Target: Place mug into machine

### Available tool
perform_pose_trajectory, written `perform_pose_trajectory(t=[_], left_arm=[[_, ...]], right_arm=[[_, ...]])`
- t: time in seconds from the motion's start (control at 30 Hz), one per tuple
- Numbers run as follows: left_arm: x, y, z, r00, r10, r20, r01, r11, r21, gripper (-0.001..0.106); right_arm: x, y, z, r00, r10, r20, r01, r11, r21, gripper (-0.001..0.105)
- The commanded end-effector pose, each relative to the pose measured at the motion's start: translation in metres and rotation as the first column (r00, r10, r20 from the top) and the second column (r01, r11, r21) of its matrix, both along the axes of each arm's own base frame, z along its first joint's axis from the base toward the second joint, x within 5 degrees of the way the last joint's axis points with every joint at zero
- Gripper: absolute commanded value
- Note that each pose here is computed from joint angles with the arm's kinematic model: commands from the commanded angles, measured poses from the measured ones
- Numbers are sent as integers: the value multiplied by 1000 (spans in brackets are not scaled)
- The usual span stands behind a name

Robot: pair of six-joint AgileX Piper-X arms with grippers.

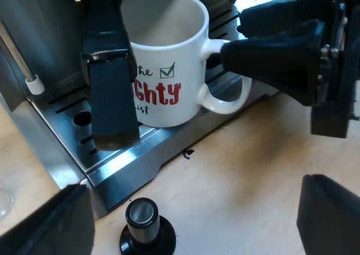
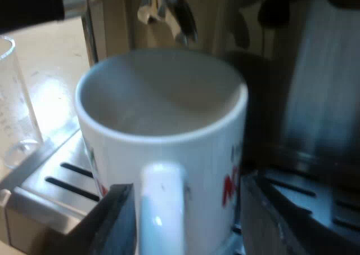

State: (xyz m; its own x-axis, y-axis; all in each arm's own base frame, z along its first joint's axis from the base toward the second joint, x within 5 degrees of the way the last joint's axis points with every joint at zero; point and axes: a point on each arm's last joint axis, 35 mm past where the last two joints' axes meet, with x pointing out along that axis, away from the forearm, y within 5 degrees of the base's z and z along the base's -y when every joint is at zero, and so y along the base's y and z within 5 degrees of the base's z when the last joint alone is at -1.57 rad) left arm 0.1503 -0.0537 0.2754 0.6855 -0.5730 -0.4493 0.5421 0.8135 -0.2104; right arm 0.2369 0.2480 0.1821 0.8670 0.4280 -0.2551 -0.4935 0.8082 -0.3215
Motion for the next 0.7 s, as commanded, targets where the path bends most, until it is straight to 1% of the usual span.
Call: perform_pose_trajectory(t=[0.03, 0.3, 0.53, 0.7], left_arm=[[0, -1, 2, 1000, -6, 5, 6, 1000, -17, 102], [0, -1, 2, 1000, -6, 5, 6, 1000, -17, 102], [0, -1, 2, 1000, -6, 5, 6, 1000, -17, 102], [0, -1, 2, 1000, -6, 5, 6, 1000, -17, 102]], right_arm=[[7, 7, 1, 999, 38, 9, -38, 999, 4, 44], [18, 20, 1, 999, 32, 18, -32, 999, 11, 44], [26, 28, -6, 999, 32, 10, -32, 999, 2, 44], [31, 31, -7, 1000, -12, 21, 12, 1000, -3, 44]])
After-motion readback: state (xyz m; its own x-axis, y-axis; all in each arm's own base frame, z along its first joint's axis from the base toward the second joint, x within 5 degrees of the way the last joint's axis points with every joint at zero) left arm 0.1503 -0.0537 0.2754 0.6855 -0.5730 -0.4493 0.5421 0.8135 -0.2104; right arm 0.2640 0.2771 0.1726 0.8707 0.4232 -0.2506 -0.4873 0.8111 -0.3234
